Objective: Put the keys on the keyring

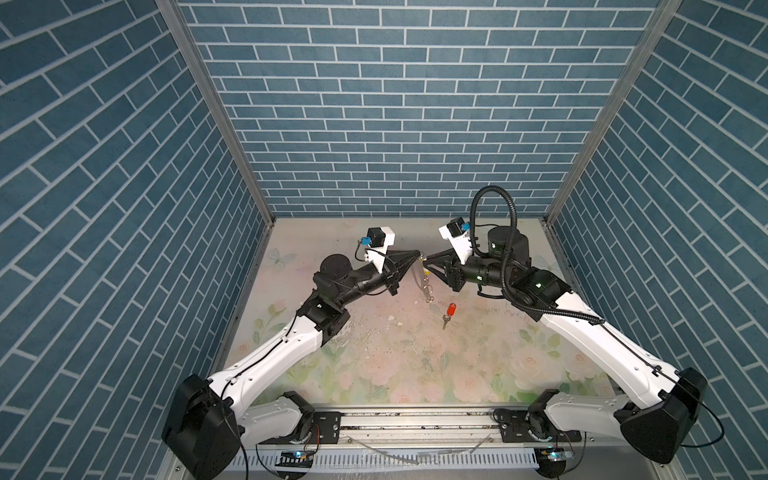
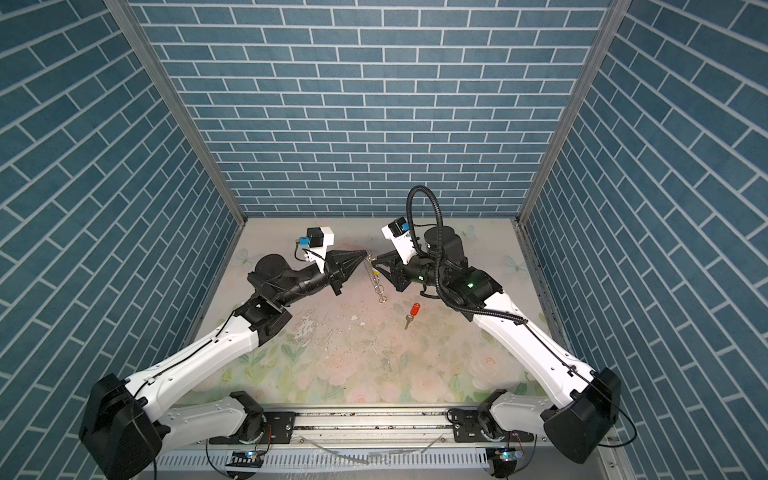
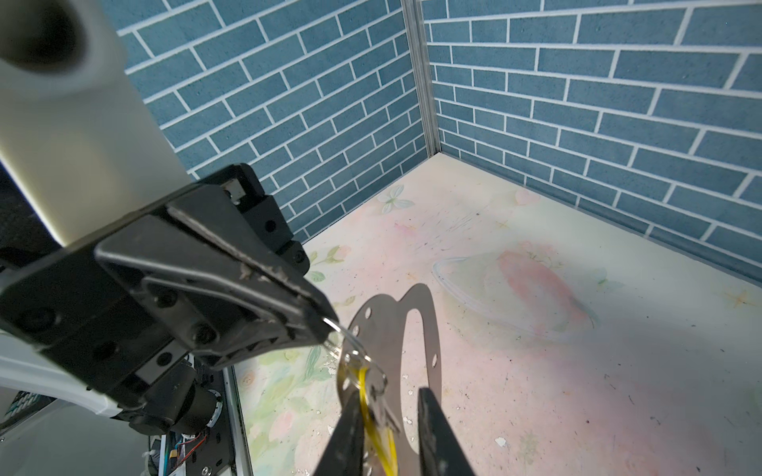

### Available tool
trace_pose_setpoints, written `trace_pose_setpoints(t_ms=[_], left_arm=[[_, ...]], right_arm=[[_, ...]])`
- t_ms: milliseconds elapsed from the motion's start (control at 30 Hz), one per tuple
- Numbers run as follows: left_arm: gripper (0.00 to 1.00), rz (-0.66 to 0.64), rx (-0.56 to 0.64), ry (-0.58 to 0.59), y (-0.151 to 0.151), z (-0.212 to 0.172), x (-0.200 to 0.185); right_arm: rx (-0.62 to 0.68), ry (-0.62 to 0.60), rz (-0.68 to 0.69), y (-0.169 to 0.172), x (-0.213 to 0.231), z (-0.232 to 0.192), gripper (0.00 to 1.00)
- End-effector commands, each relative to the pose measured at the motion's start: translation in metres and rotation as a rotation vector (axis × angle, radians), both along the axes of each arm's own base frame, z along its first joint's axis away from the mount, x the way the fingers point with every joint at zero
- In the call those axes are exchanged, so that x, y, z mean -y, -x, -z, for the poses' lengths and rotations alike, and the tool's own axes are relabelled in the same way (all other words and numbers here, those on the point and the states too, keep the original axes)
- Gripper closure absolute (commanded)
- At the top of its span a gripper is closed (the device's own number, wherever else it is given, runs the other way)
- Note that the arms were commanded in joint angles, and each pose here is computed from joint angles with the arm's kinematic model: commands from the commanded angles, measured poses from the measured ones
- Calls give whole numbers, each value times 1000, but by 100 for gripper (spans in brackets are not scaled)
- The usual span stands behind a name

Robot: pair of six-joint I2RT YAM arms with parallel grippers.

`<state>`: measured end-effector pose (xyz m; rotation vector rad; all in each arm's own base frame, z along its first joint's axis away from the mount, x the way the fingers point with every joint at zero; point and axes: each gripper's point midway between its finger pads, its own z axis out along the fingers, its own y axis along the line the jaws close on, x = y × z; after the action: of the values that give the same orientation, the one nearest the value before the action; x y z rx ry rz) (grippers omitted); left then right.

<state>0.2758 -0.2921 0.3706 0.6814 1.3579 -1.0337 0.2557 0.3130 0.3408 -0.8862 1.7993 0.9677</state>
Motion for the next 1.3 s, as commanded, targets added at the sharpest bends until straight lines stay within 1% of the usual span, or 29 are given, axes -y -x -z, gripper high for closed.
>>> trace_pose_setpoints(t_ms=[0, 100, 267, 500, 833, 1267], left_arm=[[100, 23, 46, 39, 8, -16, 0], [100, 26, 47, 44, 8, -17, 0], [100, 33, 45, 52, 7, -18, 1], [100, 28, 45, 65, 6, -17, 0], [100, 19, 50, 103, 6, -21, -2], [100, -8, 41, 114, 2, -17, -5]], right_arm=[[59, -32, -26, 0, -6, -22, 79], [54, -31, -32, 0, -7, -21, 84], [44, -30, -52, 1, -11, -17, 89], [48, -42, -89, 6, -14, -17, 100], [46, -23, -165, 18, -20, -12, 100], [42, -13, -235, 30, -31, -8, 100]])
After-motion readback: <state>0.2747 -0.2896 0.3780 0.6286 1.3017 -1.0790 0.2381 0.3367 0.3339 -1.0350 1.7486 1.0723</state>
